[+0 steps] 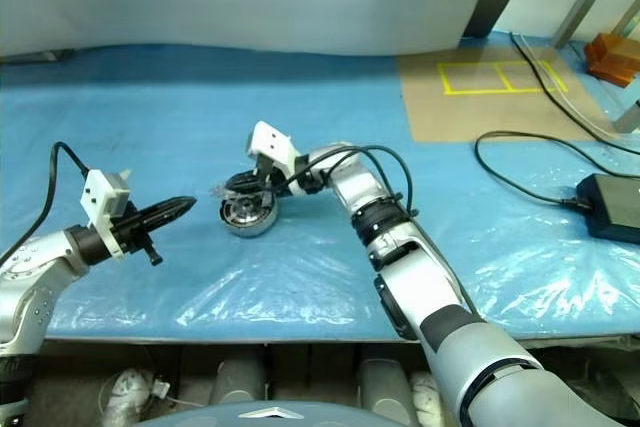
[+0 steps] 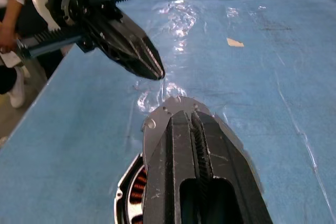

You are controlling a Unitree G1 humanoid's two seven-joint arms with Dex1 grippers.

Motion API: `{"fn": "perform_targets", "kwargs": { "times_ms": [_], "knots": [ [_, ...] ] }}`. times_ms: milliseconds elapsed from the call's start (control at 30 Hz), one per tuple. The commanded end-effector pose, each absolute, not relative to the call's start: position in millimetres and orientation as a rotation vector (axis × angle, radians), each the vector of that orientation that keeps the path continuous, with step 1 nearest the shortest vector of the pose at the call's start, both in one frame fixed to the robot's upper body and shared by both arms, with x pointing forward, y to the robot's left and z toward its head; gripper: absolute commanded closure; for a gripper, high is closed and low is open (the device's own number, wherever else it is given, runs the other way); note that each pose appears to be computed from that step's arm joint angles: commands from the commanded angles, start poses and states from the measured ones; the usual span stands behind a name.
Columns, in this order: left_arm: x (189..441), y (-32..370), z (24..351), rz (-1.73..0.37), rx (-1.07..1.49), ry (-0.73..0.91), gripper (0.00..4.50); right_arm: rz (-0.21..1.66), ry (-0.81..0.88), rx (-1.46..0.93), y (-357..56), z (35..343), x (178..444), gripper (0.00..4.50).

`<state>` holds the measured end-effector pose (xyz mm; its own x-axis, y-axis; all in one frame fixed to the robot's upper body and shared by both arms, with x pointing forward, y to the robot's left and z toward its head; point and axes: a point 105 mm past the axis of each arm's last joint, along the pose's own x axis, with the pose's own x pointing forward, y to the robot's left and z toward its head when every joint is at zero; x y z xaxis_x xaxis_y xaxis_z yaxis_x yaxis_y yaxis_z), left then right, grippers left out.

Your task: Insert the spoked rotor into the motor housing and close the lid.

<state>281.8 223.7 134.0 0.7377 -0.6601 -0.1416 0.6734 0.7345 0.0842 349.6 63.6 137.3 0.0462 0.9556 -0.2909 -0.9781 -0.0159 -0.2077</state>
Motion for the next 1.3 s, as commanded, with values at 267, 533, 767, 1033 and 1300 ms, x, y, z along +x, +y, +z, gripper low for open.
{"fn": "perform_targets", "kwargs": {
  "times_ms": [267, 533, 767, 1033, 1300],
  "knots": [
    [286, 229, 143, -0.721, 0.171, 0.079, 4.5, 1.536, 0.128, -0.642, 45, 70, 336, 4.47],
    [290, 229, 144, -0.717, 0.184, 0.074, 4.5, 1.579, 0.121, -0.387, 55, 100, 332, 4.47],
    [290, 225, 145, -0.731, 0.175, 0.067, 4.5, 1.557, -0.051, -0.176, 58, 173, 339, 4.47],
    [293, 221, 144, -0.738, 0.168, 0.066, 4.5, 1.471, -0.055, -0.199, 59, 163, 346, 2.28],
    [294, 221, 144, -0.737, 0.164, 0.065, 4.5, 1.354, -0.032, -0.342, 71, 135, 358, 0.05]
  ]
}}
